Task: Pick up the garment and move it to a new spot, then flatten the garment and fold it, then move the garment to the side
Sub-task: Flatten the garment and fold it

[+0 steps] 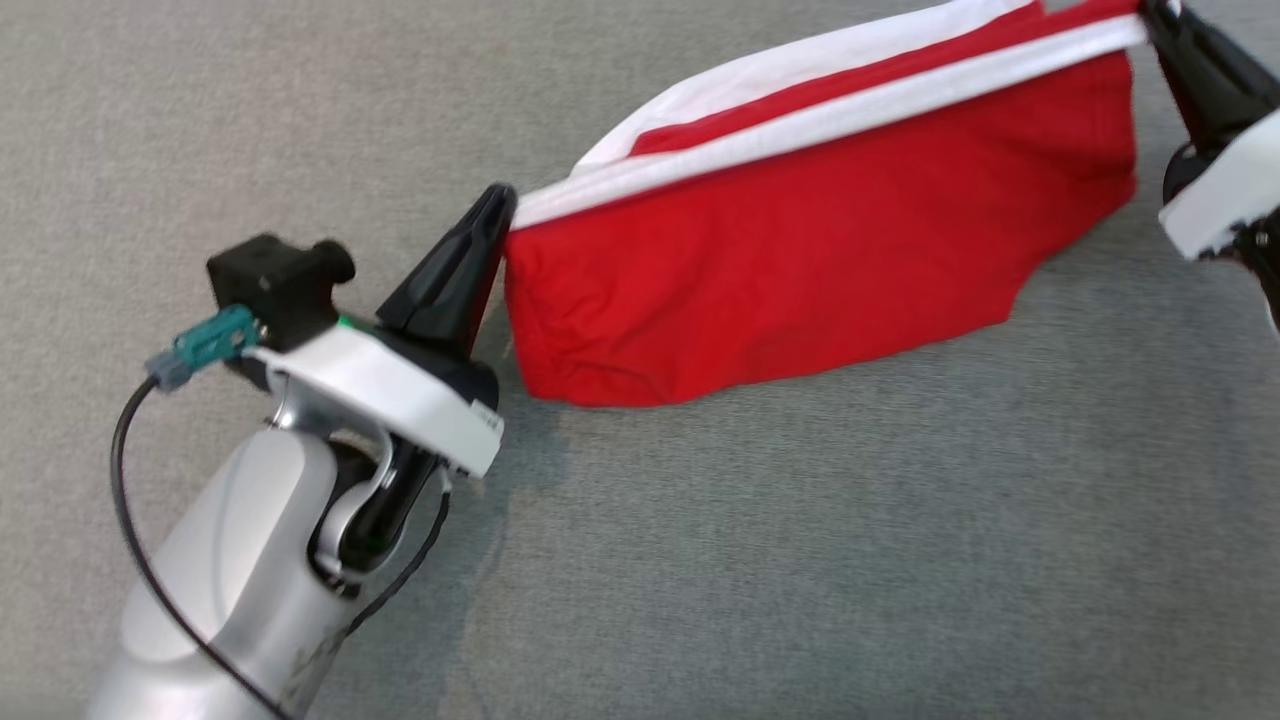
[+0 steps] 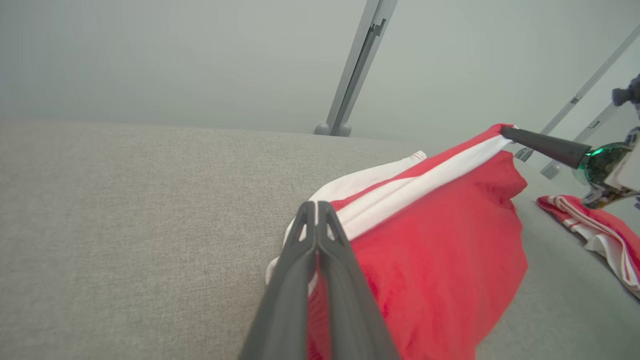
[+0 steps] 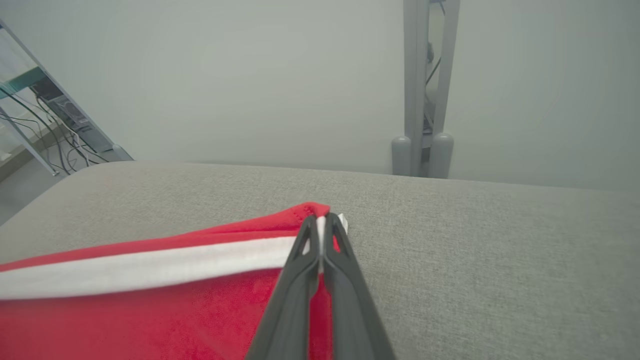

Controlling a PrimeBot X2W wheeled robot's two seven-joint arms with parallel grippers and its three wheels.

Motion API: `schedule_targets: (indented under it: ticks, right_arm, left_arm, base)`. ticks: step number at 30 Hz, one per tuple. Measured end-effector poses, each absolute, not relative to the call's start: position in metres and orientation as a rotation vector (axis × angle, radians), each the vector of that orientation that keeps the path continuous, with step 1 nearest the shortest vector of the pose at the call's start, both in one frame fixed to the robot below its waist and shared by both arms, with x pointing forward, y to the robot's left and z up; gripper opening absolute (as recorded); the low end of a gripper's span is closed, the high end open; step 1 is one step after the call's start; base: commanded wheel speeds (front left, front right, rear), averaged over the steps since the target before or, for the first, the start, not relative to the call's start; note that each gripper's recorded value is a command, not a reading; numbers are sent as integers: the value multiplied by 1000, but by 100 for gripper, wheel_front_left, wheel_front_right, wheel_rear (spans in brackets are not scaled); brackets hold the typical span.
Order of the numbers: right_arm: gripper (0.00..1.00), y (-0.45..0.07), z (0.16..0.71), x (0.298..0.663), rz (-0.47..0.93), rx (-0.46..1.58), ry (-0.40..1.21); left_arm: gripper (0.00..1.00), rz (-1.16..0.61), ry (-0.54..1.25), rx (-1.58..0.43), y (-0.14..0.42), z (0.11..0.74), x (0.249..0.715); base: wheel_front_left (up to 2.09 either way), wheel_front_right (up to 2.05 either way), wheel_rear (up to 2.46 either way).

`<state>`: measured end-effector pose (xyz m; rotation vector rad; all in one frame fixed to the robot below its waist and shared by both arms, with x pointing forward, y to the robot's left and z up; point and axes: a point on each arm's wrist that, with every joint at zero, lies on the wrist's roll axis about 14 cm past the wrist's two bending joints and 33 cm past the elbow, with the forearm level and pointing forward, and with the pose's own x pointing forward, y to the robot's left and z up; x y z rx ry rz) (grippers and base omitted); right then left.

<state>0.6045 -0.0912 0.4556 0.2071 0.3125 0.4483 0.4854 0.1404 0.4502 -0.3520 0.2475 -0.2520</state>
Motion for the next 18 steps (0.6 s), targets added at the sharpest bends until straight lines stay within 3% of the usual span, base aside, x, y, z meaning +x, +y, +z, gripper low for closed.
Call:
schedule_targets:
  ticks: [11,12,13,14,18]
  right_arm:
    - [0,-58,411,635,473,176,373]
    - [87,-57,411,636,471,181,364]
    - [87,-57,411,635,470,186,353]
    - [100,-58,410,635,464,188,349]
    - [100,-60,420,631,453,214,272]
  left_arm:
    - [2,-221,314,-375,143,410,502]
    - [83,-223,314,-377,142,409,502]
    - [83,-220,308,-380,142,408,503]
    - [100,-212,305,-381,144,407,503]
    - [100,-179,253,-391,149,411,506]
  base:
    - [0,0,0]
    - [0,0,0]
    - [0,0,0]
    - [0,0,0]
    - [0,0,0]
